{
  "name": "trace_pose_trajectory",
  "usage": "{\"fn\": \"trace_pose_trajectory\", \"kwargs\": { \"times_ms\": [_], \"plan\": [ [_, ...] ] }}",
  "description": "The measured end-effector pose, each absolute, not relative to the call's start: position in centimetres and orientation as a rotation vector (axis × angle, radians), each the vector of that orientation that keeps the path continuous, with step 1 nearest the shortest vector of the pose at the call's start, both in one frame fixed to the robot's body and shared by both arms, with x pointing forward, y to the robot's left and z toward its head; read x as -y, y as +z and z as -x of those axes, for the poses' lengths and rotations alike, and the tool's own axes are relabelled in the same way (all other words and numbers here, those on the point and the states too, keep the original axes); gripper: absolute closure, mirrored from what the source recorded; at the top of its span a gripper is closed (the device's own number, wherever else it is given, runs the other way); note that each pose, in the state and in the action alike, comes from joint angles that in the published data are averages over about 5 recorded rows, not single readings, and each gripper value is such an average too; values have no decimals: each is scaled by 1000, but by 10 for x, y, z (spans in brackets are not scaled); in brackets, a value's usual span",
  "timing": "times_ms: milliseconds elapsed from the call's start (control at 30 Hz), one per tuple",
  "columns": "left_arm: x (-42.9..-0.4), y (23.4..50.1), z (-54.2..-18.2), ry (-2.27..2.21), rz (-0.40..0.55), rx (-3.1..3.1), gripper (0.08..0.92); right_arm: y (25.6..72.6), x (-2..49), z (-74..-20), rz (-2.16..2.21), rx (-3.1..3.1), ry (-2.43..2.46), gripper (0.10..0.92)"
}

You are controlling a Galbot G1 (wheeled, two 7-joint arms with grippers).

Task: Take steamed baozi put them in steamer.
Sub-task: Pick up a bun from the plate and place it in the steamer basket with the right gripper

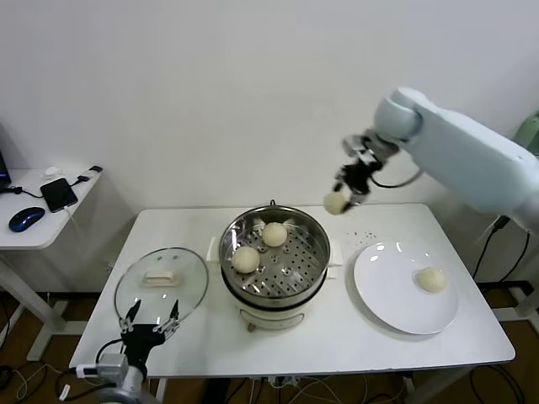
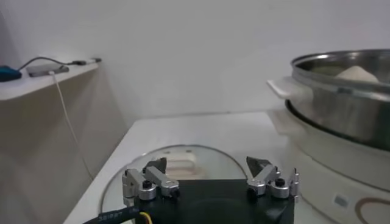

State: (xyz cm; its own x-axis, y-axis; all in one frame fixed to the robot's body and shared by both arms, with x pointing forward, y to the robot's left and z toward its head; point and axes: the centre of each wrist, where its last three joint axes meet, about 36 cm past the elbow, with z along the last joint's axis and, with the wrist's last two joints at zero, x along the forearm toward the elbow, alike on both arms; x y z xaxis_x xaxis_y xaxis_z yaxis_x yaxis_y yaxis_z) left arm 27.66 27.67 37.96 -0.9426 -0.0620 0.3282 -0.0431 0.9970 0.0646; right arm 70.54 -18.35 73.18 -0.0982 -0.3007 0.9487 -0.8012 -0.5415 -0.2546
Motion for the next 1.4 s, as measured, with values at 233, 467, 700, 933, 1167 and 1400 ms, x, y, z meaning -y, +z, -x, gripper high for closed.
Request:
{"fn": "trace_pose_trajectory", "kwargs": {
  "times_ms": [233,467,700,933,1167,1400],
  "plan": [
    [-276,386,-278,-79,-78,2826,177,721,125,-697,-2044,893,1965,488],
    [-275,393,-280,-76,-77,2845,177,702,77,-679,-2192,491,2184,485],
    [-275,394,-280,-69,-78,2850,177,678,43,-661,-2265,193,2263,487],
    [-275,394,-280,-66,-81,2853,177,649,29,-646,-2314,37,2237,487],
    [-274,393,-283,-60,-74,2856,177,626,17,-635,-2334,-39,2216,488],
    [-274,394,-284,-54,-73,2860,177,606,5,-629,-2335,-80,2204,488]
  ]
}}
